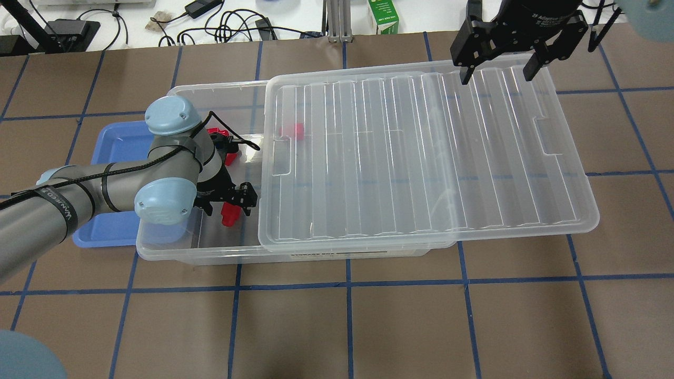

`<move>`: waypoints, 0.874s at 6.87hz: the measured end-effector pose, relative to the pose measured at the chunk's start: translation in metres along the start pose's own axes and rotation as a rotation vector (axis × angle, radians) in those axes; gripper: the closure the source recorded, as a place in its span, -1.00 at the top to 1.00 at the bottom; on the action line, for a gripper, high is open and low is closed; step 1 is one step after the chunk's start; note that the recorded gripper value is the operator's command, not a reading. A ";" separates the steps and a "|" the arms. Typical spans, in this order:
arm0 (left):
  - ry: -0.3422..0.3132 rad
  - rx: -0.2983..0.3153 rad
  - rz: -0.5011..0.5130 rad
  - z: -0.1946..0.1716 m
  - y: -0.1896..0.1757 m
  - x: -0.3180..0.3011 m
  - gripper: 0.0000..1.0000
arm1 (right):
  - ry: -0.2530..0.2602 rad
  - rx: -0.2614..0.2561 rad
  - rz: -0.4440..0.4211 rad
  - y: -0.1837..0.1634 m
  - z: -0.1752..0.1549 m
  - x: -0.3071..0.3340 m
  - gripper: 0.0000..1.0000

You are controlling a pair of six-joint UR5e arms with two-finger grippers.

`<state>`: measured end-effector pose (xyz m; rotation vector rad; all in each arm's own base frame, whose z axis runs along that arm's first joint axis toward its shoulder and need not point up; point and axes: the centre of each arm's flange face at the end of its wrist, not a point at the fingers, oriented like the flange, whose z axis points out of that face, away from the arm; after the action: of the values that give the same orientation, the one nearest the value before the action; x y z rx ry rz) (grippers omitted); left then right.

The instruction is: Place red block in blue tray from box

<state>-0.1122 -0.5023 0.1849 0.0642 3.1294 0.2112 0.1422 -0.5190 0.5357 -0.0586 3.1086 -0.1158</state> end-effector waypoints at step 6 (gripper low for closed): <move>-0.007 0.100 -0.001 -0.056 -0.014 -0.003 -1.00 | 0.004 -0.002 0.006 -0.004 0.002 0.011 1.00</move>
<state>-0.1104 -0.5242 0.2390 0.0638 3.1306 0.0538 0.1314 -0.5237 0.5335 -0.0499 3.1126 -0.1122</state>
